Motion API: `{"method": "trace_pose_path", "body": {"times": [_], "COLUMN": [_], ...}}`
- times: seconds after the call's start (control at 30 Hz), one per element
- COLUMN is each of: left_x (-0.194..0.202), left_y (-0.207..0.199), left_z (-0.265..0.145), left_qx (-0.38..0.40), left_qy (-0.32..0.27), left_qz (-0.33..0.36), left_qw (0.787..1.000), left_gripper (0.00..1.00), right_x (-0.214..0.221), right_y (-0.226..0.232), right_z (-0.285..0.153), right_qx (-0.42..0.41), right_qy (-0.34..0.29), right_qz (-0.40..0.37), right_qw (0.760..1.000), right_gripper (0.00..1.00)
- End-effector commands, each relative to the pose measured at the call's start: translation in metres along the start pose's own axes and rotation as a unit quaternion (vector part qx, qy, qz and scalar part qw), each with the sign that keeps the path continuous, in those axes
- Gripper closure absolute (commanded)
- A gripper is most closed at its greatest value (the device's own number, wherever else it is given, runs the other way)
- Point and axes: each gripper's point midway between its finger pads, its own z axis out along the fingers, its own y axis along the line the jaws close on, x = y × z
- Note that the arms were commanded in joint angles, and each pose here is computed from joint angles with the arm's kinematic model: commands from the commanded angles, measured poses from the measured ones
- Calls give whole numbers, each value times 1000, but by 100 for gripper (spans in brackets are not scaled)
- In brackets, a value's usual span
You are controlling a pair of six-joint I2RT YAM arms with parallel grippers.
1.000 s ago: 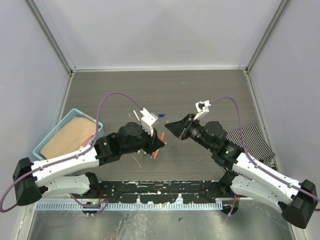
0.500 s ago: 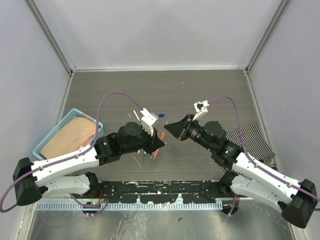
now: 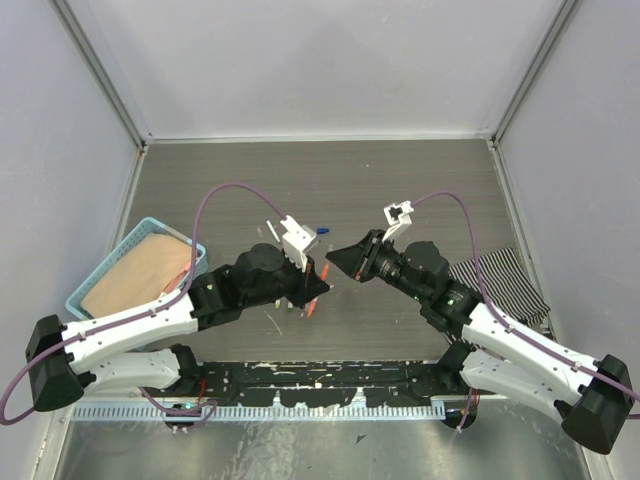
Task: Insert the pens into the pen caps
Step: Insert the pen cap onto the pen.
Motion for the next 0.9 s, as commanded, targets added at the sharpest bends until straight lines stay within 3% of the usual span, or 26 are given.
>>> {"method": "trace_pose_path", "body": {"times": [0.0, 0.87], "left_x": [-21, -32], "left_y": [-7, -9], "left_z": [-3, -2], "left_qx": [7, 2], "left_qy": [-30, -47], "left_qz": [6, -11], "left_qw": [1000, 999], "left_gripper": [100, 100], "right_x": [-11, -10], "right_y": [16, 19], "right_z": [1, -2], "right_qx": [-31, -42], "right_qy": [-15, -18], "right_qz": [-10, -2], "right_qw": [999, 999], "right_gripper": [99, 99]}}
